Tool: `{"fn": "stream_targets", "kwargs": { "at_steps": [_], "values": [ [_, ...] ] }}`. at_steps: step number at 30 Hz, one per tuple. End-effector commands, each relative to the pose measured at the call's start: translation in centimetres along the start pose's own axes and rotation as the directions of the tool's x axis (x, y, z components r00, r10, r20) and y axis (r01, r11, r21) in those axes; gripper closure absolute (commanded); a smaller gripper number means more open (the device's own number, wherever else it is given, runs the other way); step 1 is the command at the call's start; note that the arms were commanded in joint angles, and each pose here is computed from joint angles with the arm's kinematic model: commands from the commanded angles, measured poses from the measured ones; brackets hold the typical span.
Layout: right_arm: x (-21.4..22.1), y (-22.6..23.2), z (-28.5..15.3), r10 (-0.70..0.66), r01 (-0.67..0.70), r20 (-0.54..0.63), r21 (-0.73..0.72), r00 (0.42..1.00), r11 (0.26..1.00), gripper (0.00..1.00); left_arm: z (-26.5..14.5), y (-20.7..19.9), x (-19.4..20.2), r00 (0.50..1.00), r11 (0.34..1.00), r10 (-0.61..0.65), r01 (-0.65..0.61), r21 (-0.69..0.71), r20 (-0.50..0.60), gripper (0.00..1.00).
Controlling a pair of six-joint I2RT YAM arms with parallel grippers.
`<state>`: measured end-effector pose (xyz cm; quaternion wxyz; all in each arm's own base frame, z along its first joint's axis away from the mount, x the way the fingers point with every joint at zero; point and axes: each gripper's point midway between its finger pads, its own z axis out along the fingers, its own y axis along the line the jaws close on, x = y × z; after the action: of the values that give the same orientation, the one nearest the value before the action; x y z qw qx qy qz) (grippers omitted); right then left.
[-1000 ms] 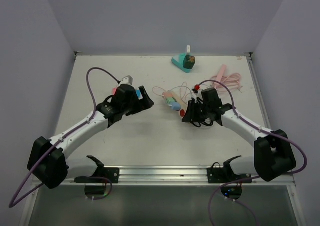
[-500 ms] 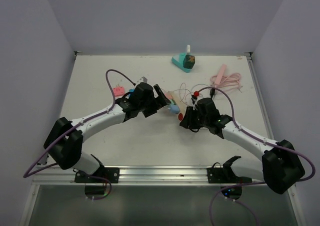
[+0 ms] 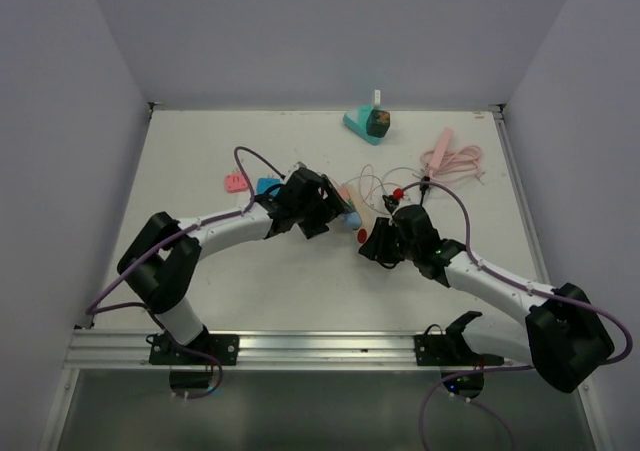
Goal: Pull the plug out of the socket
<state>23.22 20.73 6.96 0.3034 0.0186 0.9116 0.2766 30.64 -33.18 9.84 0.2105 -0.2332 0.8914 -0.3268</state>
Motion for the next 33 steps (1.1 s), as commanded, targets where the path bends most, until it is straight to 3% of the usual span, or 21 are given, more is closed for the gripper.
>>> {"fn": "stream_targets", "kwargs": {
  "at_steps": [1, 9, 12, 16, 18, 19, 23, 25, 29, 33],
  "values": [
    [-3.5, 3.3, -0.5, 0.015, 0.002, 0.146, -0.120, 0.989, 0.993, 1.00, 0.2, -2.6, 0.4, 1.000, 0.996, -0.027, 0.028, 0.083, -0.013, 0.15],
    [-3.0, 3.2, -0.1, 0.015, 0.002, 0.134, -0.124, 0.991, 0.992, 0.98, 1.7, -3.1, 0.8, 0.999, 0.995, -0.034, 0.037, 0.092, -0.030, 0.29],
    [-2.8, 3.3, 0.0, 0.014, 0.003, 0.127, -0.128, 0.992, 0.992, 0.96, 2.0, -3.0, 1.0, 0.999, 0.995, -0.040, 0.043, 0.092, -0.037, 0.39],
    [-2.7, 3.4, 0.1, 0.006, 0.010, 0.118, -0.136, 0.993, 0.991, 0.90, 2.2, -2.9, 0.9, 0.999, 0.995, -0.039, 0.041, 0.093, -0.029, 0.61],
    [-2.5, 3.6, 0.0, -0.002, 0.017, 0.109, -0.145, 0.994, 0.989, 0.82, 2.2, -2.7, 0.8, 0.999, 0.995, -0.032, 0.034, 0.090, -0.023, 0.69],
    [-2.4, 3.6, 0.0, -0.005, 0.020, 0.103, -0.143, 0.995, 0.990, 0.77, 2.1, -2.8, 0.8, 0.999, 0.995, -0.029, 0.031, 0.093, -0.021, 0.78],
    [-2.3, 3.9, -0.1, -0.016, 0.028, 0.081, -0.151, 0.997, 0.988, 0.46, 1.9, -3.8, 0.6, 1.000, 0.990, -0.005, 0.006, 0.140, -0.011, 0.93],
    [-2.6, 4.0, -0.3, -0.008, 0.020, 0.082, -0.143, 0.997, 0.990, 0.37, 1.7, -4.1, 0.6, 1.000, 0.988, 0.008, -0.006, 0.155, -0.011, 0.99],
    [-3.2, 4.1, -0.4, 0.005, 0.005, 0.084, -0.118, 0.996, 0.993, 0.19, 0.9, -4.7, 0.5, 1.000, 0.980, 0.029, -0.027, 0.195, -0.007, 1.00],
    [-3.2, 3.4, 0.1, 0.034, -0.029, 0.075, -0.071, 0.997, 0.997, 0.16, 0.1, -5.6, 0.4, 0.997, 0.970, 0.078, -0.076, 0.233, 0.002, 1.00]
  ]
}}
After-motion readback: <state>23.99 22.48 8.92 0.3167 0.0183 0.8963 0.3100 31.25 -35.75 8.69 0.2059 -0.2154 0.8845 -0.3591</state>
